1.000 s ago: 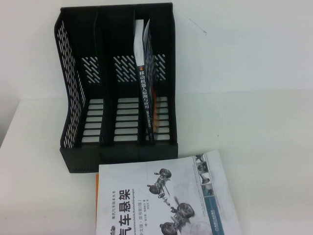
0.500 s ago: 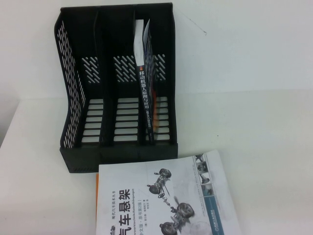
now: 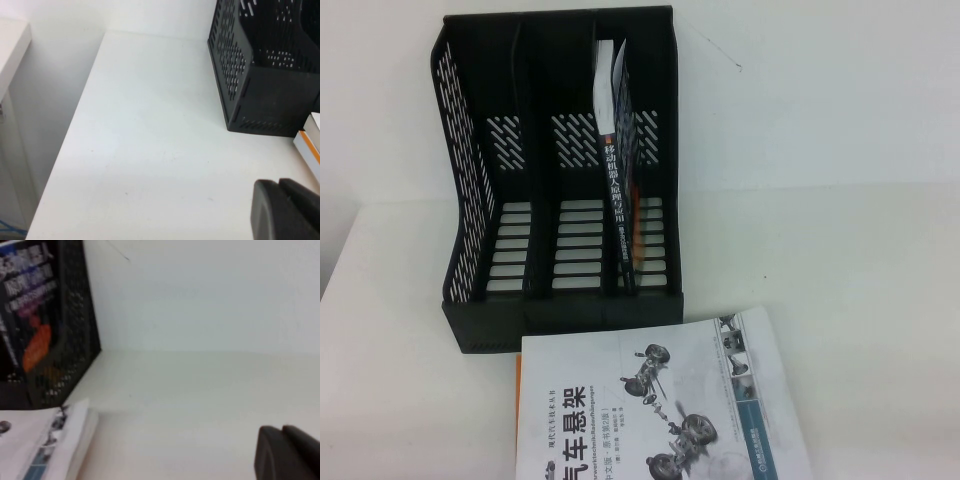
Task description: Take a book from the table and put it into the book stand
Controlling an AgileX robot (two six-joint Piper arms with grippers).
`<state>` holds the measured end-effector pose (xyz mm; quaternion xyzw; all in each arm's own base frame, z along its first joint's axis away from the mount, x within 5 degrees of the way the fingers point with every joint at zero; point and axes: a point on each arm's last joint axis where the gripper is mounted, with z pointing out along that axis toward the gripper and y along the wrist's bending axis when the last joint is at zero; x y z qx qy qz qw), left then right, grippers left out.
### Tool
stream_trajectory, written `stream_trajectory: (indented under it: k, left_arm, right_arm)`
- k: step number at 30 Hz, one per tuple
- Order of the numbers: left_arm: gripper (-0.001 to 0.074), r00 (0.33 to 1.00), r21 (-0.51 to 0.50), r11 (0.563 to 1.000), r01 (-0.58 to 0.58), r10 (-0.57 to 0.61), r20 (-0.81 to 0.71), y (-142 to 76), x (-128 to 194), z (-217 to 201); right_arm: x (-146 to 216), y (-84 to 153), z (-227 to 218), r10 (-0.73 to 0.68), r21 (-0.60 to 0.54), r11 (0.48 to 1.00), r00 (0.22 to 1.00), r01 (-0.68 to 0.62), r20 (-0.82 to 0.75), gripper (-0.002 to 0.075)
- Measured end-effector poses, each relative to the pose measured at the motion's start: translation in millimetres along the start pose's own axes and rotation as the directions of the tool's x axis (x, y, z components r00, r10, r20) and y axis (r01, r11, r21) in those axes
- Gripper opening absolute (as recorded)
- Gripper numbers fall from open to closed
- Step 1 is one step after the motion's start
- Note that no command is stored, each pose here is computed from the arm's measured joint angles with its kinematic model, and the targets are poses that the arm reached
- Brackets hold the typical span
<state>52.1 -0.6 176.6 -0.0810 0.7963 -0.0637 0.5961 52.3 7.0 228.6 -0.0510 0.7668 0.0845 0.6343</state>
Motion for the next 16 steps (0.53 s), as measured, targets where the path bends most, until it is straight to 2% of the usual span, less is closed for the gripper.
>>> stream_trajectory:
  k: [8, 16]
  left_arm:
    - [-0.0002, 1.0, 0.0, 1.0, 0.0, 0.0, 0.0, 0, 0, 0]
    - [-0.0002, 1.0, 0.0, 1.0, 0.0, 0.0, 0.0, 0, 0, 0]
  right_arm:
    - [56, -7, 9, 0.107, 0.134, 0.987, 0.988, -0.092, -0.109, -0.0002]
    - [58, -6, 9, 0.071, 0.126, 0.991, 0.988, -0.054, -0.137, -0.0002]
